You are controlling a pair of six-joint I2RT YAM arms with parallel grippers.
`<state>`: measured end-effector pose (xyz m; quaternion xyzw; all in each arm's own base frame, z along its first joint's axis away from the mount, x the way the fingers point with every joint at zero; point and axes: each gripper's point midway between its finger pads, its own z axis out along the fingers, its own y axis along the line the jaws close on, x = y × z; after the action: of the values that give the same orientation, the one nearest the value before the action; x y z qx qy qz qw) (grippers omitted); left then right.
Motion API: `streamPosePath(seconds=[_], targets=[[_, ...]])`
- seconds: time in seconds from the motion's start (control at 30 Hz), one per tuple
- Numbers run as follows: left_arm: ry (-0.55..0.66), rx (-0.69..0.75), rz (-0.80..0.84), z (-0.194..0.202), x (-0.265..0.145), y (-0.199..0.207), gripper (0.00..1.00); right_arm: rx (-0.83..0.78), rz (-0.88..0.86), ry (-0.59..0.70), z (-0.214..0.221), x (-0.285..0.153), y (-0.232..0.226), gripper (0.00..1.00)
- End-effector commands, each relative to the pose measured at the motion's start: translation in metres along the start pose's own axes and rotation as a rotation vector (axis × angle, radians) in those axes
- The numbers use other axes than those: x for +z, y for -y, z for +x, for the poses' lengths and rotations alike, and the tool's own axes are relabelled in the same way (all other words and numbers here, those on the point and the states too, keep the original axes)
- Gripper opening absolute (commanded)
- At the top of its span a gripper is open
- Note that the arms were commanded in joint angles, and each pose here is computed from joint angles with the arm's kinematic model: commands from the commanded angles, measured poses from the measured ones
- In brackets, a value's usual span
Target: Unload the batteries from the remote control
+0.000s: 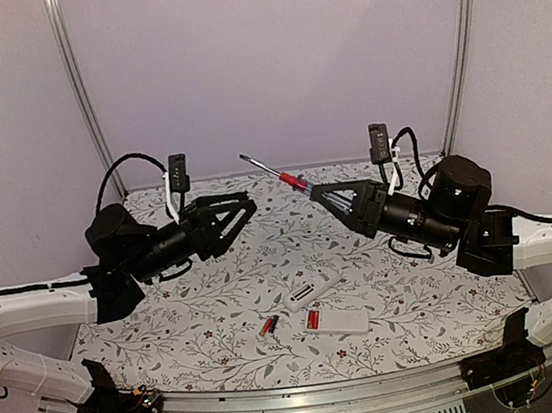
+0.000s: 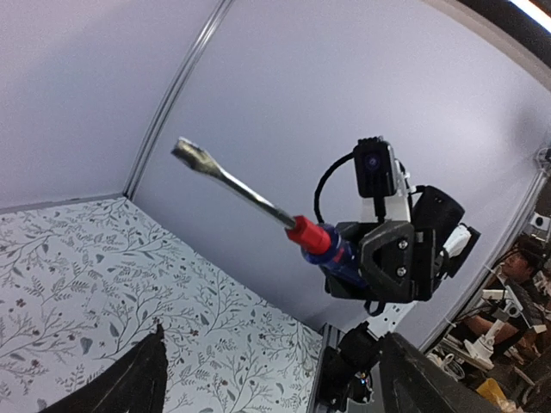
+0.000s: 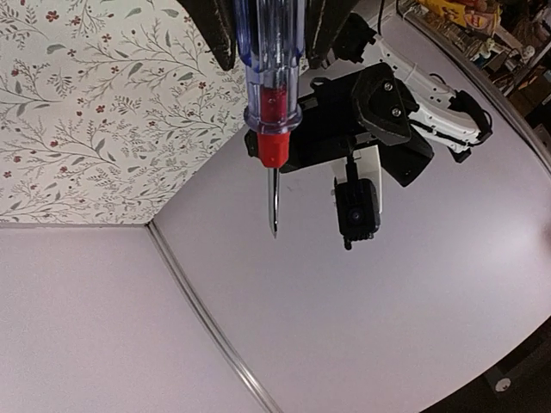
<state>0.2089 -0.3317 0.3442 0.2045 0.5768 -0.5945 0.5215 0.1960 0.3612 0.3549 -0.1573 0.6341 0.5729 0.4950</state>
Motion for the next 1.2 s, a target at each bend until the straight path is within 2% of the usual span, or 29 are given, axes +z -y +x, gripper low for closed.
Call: streamPosePath(seconds=[0.0, 0.2, 0.5, 0.63, 0.87, 1.17], targets=[[-0.272, -0.069, -0.187, 0.074, -0.002, -0.047, 0.86, -0.053, 0.403, -0.076, 0.019, -0.038, 0.082, 0.00], [-0.451, -0.017, -0.063, 0.143, 0.005, -0.045, 0.83, -0.048, 0.557, -0.092, 0.029, -0.074, 0.113, 0.00], [-0.734, -0.060, -0.073, 0.231, 0.037, -0.074, 0.74, -0.019, 0.601, -0.060, 0.032, -0.093, 0.123, 0.00], [-0.822, -0.049, -0.097, 0.256, 0.045, -0.087, 0.73, -0.011, 0.611, -0.052, 0.033, -0.098, 0.125, 0.00], [-0.972, -0.012, -0.169, 0.297, 0.036, -0.115, 0.73, -0.005, 0.615, -0.044, 0.032, -0.102, 0.125, 0.00], [-1.022, 0.000, -0.212, 0.315, 0.027, -0.129, 0.76, -0.003, 0.624, -0.051, 0.035, -0.102, 0.128, 0.00]])
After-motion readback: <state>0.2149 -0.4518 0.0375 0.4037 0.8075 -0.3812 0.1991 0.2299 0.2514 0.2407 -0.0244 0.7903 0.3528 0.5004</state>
